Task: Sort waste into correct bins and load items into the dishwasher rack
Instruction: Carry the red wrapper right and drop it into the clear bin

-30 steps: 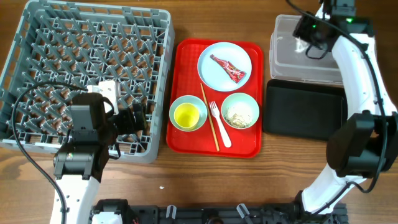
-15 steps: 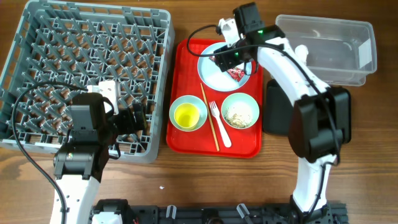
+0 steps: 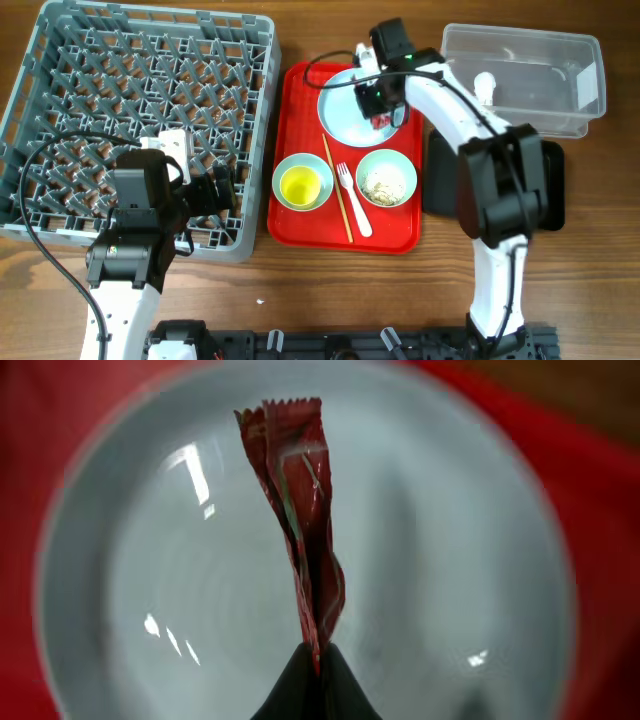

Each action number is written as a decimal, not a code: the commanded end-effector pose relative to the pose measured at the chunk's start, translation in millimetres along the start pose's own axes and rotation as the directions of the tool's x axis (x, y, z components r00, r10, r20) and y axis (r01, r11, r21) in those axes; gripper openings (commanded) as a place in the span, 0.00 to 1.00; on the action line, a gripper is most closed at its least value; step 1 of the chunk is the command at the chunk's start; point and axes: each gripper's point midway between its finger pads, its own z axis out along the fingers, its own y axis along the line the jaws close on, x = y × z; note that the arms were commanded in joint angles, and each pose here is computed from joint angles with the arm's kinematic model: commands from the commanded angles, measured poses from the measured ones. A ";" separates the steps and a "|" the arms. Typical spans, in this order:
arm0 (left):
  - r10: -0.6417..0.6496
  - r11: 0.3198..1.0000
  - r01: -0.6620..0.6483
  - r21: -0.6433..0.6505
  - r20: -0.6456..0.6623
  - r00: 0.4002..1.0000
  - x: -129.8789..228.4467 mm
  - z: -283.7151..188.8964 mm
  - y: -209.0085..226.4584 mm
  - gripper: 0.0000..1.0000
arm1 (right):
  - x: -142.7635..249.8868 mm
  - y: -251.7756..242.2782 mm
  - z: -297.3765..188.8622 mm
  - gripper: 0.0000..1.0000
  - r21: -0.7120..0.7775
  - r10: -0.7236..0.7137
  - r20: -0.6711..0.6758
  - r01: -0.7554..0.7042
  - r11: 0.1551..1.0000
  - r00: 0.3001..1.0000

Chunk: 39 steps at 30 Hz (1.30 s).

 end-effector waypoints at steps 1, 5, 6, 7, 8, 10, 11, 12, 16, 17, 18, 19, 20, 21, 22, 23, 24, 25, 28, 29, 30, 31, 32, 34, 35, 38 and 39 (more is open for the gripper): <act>-0.007 1.000 0.007 0.011 0.017 1.000 -6.9 -3.2 -2.1 1.00 | -54.9 -47.1 -110.4 0.04 0.057 0.236 0.289 -0.263 0.963 0.928; -0.007 1.000 0.007 0.011 0.018 1.000 -7.0 -3.2 -2.1 1.00 | -16.7 -159.5 -150.0 0.04 0.061 0.745 0.407 -0.830 0.555 0.528; -0.007 1.000 0.007 0.011 0.018 1.000 -7.0 -3.2 -2.1 1.00 | -2.4 -180.3 -146.8 0.04 0.037 0.817 0.410 -0.902 0.429 0.406; -0.007 1.000 0.007 0.011 0.018 1.000 -7.0 -3.2 -2.1 1.00 | 5.1 -189.1 -144.4 0.04 0.035 0.838 0.411 -0.925 0.378 0.358; -0.008 1.000 0.008 0.011 0.018 1.000 -7.0 -3.2 -2.1 1.00 | 16.6 -199.8 -139.3 0.04 0.048 0.854 0.420 -0.947 0.317 0.307; -0.007 1.000 0.007 0.011 0.018 1.000 -7.0 -3.2 -2.1 1.00 | 35.6 -213.0 -125.6 0.04 0.115 0.848 0.450 -0.960 0.256 0.280; -0.007 1.000 0.007 0.011 0.018 1.000 -7.0 -3.2 -2.1 1.00 | 38.0 -214.4 -117.9 0.05 0.126 0.849 0.445 -0.958 0.256 0.285; -0.007 1.000 0.007 0.011 0.017 1.000 -6.9 -3.2 -2.1 1.00 | 37.8 -214.8 -116.0 0.11 0.125 0.849 0.444 -0.959 0.256 0.285; -0.008 1.000 0.008 0.011 0.018 1.000 -7.0 -3.2 -2.1 1.00 | -7.5 -205.5 -158.6 0.50 0.055 0.720 0.496 -0.845 0.532 0.486; -0.007 1.000 0.007 0.011 0.018 1.000 -7.0 -3.2 -2.1 1.00 | -13.3 -198.8 -172.2 0.54 0.049 0.682 0.501 -0.804 0.592 0.533; -0.007 1.000 0.007 0.011 0.018 1.000 -7.0 -3.2 -2.1 1.00 | -26.3 -169.1 -197.9 0.58 -0.008 0.581 0.477 -0.657 0.754 0.660; -0.007 1.000 0.007 0.011 0.018 1.000 -7.0 -3.2 -2.1 1.00 | -28.0 -138.7 -211.0 0.62 -0.083 0.514 0.434 -0.536 0.840 0.739; -0.007 1.000 0.007 0.011 0.018 1.000 -7.0 -3.2 -2.1 1.00 | -22.8 -107.3 -220.1 0.63 -0.167 0.463 0.381 -0.433 0.886 0.800; -0.007 1.000 0.007 0.011 0.018 1.000 -7.0 -3.2 -2.1 1.00 | -6.5 -78.3 -223.8 0.63 -0.221 0.432 0.301 -0.379 0.899 0.850; -0.007 1.000 0.007 0.011 0.018 1.000 -7.0 -3.2 -2.1 1.00 | 7.8 -63.9 -220.7 0.64 -0.226 0.424 0.234 -0.376 0.899 0.875; -0.007 1.000 0.007 0.011 0.018 1.000 -7.0 -3.2 -2.1 1.00 | 30.4 -40.9 -212.6 0.64 -0.223 0.408 0.118 -0.376 0.899 0.905; -0.007 1.000 0.007 0.011 0.018 1.000 -7.0 -3.2 -2.1 1.00 | 48.4 -16.1 -204.6 0.65 -0.215 0.367 0.025 -0.353 0.911 0.930; -0.007 1.000 0.007 0.011 0.018 1.000 -7.0 -3.2 -2.1 1.00 | 60.2 2.7 -198.6 0.64 -0.196 0.332 -0.034 -0.332 0.923 0.943; -0.007 1.000 0.007 0.011 0.018 1.000 -7.0 -3.2 -2.1 1.00 | 79.8 27.8 -169.5 0.66 0.004 0.372 -0.084 -0.373 0.928 0.924; -0.007 1.000 0.007 0.011 0.018 1.000 -7.0 -3.2 -2.1 1.00 | 81.5 34.7 -155.4 0.66 0.045 0.397 -0.062 -0.394 0.918 0.916; -0.007 1.000 0.007 0.011 0.018 1.000 -7.0 -3.2 -2.1 1.00 | 81.0 47.7 -138.5 0.65 0.039 0.418 -0.039 -0.417 0.908 0.908; -0.007 1.000 0.007 0.011 0.018 1.000 -7.0 -3.2 -2.1 1.00 | 83.6 54.0 -122.3 0.63 0.049 0.459 -0.011 -0.458 0.888 0.888; -0.007 1.000 0.007 0.011 0.018 1.000 -7.0 -3.2 -2.1 1.00 | 92.5 55.7 -102.5 0.61 0.079 0.528 0.015 -0.528 0.846 0.849; -0.007 1.000 0.007 0.011 0.018 1.000 -7.0 -3.2 -2.1 1.00 | 103.3 61.7 -78.3 0.58 0.072 0.548 0.020 -0.548 0.834 0.836; -0.007 1.000 0.007 0.011 0.018 1.000 -7.0 -3.2 -2.1 1.00 | 109.0 61.9 -68.8 0.57 0.078 0.561 0.013 -0.560 0.825 0.828; -0.007 1.000 0.007 0.011 0.018 1.000 -7.0 -3.2 -2.1 1.00 | 120.1 60.4 -42.8 0.58 0.106 0.583 -0.024 -0.577 0.810 0.812; -0.007 1.000 0.007 0.011 0.018 1.000 -7.0 -3.2 -2.1 1.00 | 121.7 61.9 -35.7 0.57 0.104 0.583 -0.038 -0.577 0.810 0.812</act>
